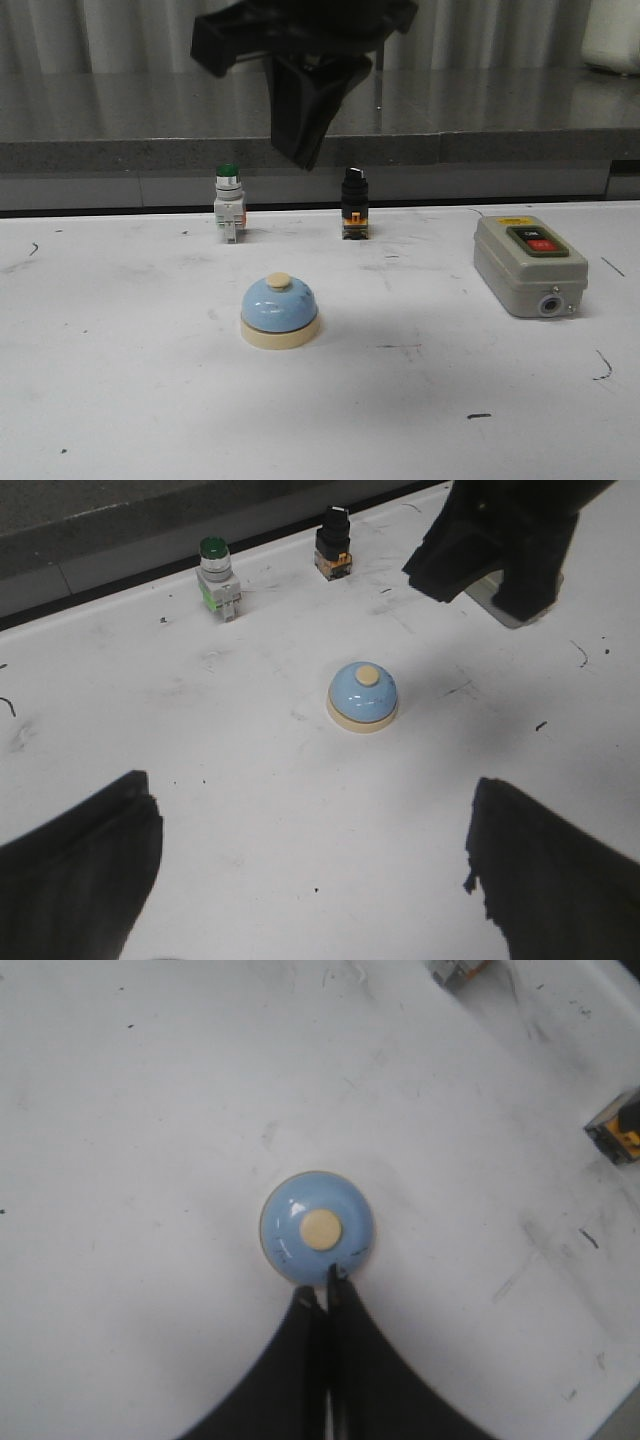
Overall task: Place and press bell with both arms
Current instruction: 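Move the right gripper over the bell and lower it onto the button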
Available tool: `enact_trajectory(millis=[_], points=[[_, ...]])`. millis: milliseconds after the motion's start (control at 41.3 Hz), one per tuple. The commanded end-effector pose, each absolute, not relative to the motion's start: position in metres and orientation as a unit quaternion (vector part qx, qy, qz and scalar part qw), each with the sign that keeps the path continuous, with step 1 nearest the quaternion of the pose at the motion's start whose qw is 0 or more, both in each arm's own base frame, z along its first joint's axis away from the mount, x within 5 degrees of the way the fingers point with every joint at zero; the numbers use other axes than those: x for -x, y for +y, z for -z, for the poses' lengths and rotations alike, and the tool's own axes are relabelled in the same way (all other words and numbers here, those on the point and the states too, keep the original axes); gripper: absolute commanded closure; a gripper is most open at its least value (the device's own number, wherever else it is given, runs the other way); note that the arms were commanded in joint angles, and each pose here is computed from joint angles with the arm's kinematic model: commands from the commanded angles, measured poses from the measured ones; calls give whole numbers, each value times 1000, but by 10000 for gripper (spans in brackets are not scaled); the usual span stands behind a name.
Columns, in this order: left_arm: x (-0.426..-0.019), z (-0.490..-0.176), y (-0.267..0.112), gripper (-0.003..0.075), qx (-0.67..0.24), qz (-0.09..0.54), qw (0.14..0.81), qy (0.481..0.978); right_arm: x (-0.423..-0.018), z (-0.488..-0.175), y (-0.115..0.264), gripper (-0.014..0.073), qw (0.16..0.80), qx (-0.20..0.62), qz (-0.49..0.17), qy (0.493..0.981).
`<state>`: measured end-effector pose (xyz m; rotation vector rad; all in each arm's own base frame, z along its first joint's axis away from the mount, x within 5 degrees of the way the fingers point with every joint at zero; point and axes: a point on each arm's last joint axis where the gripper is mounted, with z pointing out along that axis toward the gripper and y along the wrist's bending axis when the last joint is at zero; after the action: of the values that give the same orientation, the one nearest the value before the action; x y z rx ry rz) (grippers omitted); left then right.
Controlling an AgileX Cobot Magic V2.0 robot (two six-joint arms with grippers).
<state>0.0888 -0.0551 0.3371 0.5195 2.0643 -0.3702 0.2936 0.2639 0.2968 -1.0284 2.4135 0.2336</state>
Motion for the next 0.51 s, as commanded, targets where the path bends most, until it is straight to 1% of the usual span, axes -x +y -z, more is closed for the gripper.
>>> enact_trajectory(millis=[0, 145, 315, 411, 484], points=[[-91, -351, -56, 122, -201, 166, 507, 821, -303, -309, 271, 662, 290, 382, -89, 873], [-91, -351, -56, 122, -201, 166, 507, 821, -319, -277, 281, 662, 279, 390, -69, 875], [-91, -351, -56, 122, -201, 166, 507, 821, -333, -243, 293, 662, 277, 392, -69, 875], [-91, -351, -56, 122, -201, 166, 507, 821, -336, -239, 296, 662, 278, 392, -70, 874], [-91, -351, -56, 122, -201, 166, 507, 821, -334, -246, 294, 662, 273, 391, -68, 876]])
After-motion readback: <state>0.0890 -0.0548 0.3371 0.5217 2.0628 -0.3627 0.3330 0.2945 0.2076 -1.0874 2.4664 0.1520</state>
